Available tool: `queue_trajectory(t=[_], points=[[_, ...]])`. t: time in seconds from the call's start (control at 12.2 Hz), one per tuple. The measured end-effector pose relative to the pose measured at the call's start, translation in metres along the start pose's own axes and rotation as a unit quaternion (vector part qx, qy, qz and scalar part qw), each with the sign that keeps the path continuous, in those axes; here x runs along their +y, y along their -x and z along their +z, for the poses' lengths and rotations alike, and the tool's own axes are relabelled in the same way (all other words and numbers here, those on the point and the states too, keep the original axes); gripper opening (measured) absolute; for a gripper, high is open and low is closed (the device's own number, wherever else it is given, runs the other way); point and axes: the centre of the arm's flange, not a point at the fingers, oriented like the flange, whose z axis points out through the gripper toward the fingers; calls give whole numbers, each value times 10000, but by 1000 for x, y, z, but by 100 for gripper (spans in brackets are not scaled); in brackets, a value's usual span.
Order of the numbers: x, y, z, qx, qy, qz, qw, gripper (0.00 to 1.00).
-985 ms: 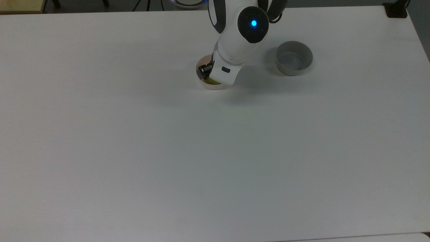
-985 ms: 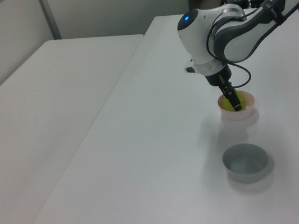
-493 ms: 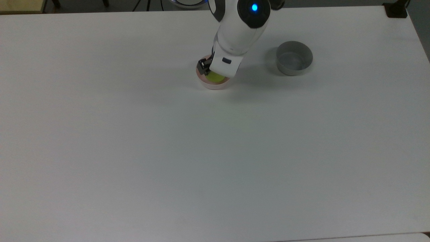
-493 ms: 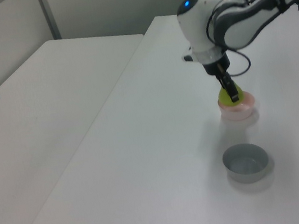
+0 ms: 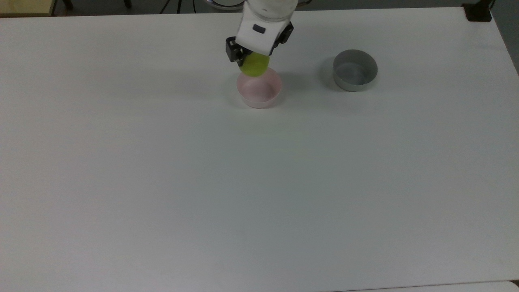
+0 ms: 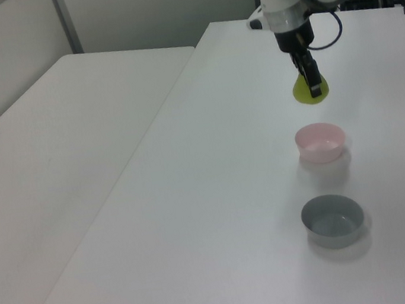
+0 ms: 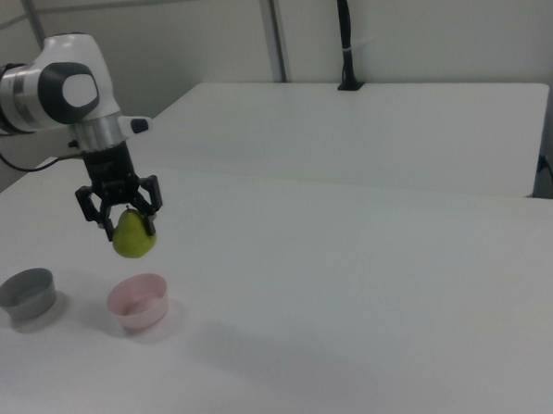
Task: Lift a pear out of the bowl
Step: 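Lift the green pear up out of the pink bowl, then carry the pear away from the bowl and lower it to the table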
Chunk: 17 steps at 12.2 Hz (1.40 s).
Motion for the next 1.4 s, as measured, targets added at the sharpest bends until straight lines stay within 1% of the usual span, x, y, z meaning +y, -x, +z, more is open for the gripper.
queue_trajectory(t=[0.16,0.33,0.49,0.57,0.74,1.15,1.23,1.4], points=[[46,11,-6,90,-50,318,9994,75],[110,29,-5,228,-83,692,9973,75],[165,44,6,400,-53,1080,9933,75],[180,45,16,432,-30,1192,9919,75],[185,31,39,385,7,1190,9922,75],[179,-9,115,1,24,1032,9947,75],[178,-16,130,-69,29,1004,9949,75],[177,-21,146,-179,20,981,9950,74]])
